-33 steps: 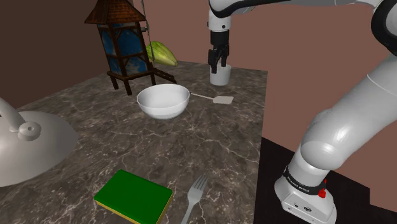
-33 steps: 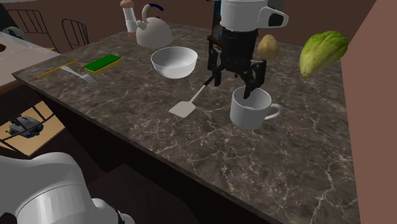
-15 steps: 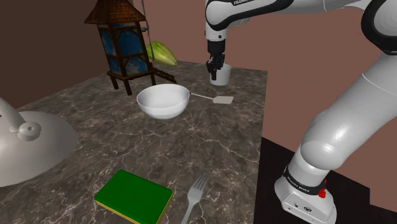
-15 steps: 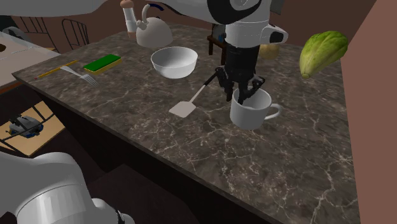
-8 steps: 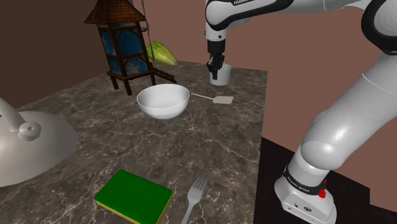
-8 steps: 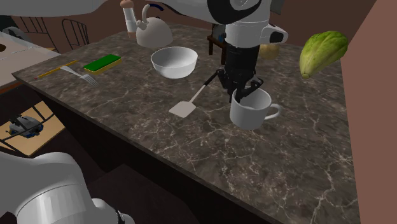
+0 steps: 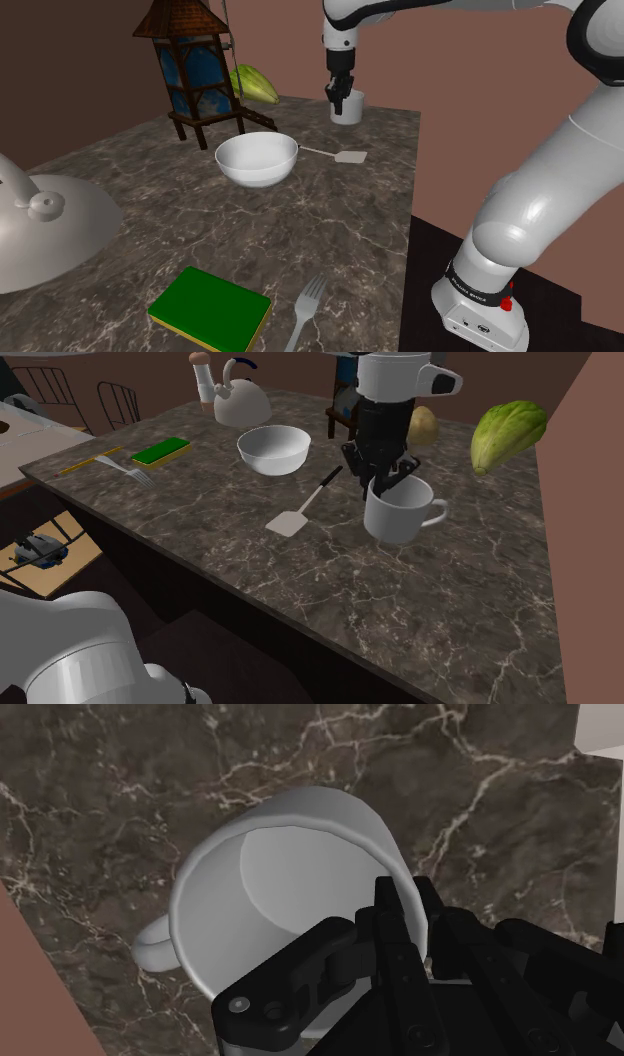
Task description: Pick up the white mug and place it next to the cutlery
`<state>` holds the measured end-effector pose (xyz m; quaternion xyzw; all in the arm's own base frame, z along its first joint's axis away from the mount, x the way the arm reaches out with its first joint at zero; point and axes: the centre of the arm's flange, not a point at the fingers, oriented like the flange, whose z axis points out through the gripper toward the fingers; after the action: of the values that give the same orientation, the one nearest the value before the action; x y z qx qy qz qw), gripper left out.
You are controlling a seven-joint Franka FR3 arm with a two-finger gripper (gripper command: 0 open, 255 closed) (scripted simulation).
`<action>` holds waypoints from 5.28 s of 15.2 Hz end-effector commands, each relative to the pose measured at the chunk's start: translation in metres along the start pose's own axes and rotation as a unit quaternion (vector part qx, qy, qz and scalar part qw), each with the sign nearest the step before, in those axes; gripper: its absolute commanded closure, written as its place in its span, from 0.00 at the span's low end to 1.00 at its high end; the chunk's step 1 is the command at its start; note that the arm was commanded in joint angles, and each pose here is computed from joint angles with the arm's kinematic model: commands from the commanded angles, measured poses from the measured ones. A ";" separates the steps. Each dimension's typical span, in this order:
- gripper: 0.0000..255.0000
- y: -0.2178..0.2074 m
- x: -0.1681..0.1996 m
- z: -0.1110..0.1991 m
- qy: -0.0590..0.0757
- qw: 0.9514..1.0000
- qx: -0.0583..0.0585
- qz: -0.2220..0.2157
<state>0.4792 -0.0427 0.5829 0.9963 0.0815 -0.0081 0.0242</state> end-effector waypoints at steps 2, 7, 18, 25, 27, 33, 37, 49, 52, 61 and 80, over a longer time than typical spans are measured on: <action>1.00 0.000 0.000 -0.015 0.000 1.000 0.000 0.000; 1.00 0.002 -0.001 -0.041 0.000 1.000 0.000 0.000; 1.00 0.004 -0.002 -0.099 0.000 1.000 0.000 0.000; 1.00 -0.031 -0.019 -0.120 0.000 1.000 0.000 0.000; 1.00 -0.055 -0.030 -0.121 0.000 1.000 0.000 0.000; 1.00 -0.127 -0.063 -0.124 0.000 1.000 0.000 0.000; 1.00 -0.175 -0.085 -0.126 0.000 1.000 0.000 0.000; 1.00 -0.319 -0.150 -0.132 0.000 1.000 0.000 0.000; 1.00 -0.342 -0.161 -0.128 0.000 1.000 0.000 0.000; 1.00 -0.344 -0.160 -0.081 0.000 1.000 0.000 0.000; 1.00 -0.349 -0.158 0.007 0.000 1.000 0.000 0.000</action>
<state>0.2663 0.2749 0.5632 0.9963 0.0815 -0.0084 0.0243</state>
